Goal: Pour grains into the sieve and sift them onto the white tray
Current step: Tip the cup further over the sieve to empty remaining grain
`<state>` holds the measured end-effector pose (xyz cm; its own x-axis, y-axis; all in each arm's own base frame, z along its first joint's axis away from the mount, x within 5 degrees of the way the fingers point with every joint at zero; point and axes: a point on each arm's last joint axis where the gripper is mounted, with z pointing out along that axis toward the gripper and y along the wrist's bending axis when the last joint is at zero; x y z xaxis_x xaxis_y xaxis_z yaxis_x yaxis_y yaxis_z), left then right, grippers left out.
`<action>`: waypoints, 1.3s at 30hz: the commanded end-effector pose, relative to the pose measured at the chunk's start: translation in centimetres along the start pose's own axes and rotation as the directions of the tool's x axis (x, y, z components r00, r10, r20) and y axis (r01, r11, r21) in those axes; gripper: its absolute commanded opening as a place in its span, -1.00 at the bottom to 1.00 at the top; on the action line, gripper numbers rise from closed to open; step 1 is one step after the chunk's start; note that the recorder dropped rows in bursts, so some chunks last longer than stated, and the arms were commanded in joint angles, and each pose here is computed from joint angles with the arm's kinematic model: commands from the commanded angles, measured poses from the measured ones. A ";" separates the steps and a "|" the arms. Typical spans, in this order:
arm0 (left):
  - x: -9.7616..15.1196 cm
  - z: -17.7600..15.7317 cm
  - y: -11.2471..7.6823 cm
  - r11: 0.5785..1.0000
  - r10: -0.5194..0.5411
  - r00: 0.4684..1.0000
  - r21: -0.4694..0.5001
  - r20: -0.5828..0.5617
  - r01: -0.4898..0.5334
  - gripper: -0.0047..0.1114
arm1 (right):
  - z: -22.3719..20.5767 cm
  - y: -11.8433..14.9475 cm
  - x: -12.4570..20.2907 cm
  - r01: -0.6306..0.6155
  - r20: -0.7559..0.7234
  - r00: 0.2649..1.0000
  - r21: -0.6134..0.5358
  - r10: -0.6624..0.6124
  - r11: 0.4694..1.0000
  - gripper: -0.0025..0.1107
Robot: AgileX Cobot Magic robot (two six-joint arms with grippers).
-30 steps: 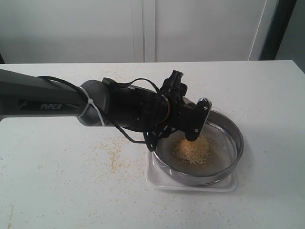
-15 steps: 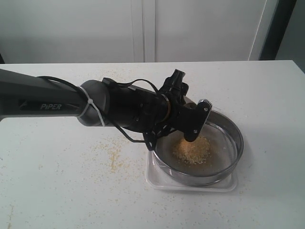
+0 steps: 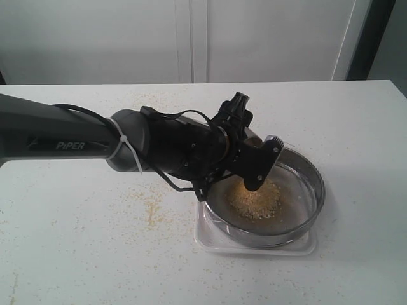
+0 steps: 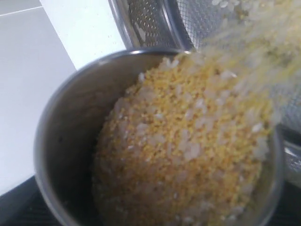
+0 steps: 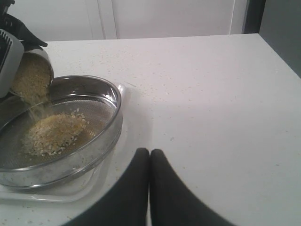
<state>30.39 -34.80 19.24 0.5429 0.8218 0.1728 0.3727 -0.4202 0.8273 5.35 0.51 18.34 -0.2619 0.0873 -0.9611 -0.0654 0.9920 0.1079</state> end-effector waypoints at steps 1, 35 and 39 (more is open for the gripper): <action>-1.0 -0.8 0.8 0.998 0.054 0.999 -0.043 0.000 -0.054 -0.92 | 0.0 0.0 0.1 0.010 0.003 1.000 -0.003 -0.010 1.000 -0.96; -1.0 -1.3 1.4 0.978 0.178 0.978 -0.092 -0.113 -0.189 -0.92 | 0.0 0.0 0.1 0.010 0.003 1.000 -0.003 -0.010 1.000 -0.96; -1.2 -1.5 1.5 0.972 0.198 0.972 -0.103 -0.126 -0.211 -0.92 | 0.0 0.0 0.1 0.010 0.003 1.000 -0.003 -0.010 1.000 -0.96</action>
<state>29.36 -35.69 20.12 0.5210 0.7673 0.3739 0.2101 -0.5399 0.8151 5.35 0.51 18.34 -0.2619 0.0873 -0.9611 -0.0654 0.9920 0.1079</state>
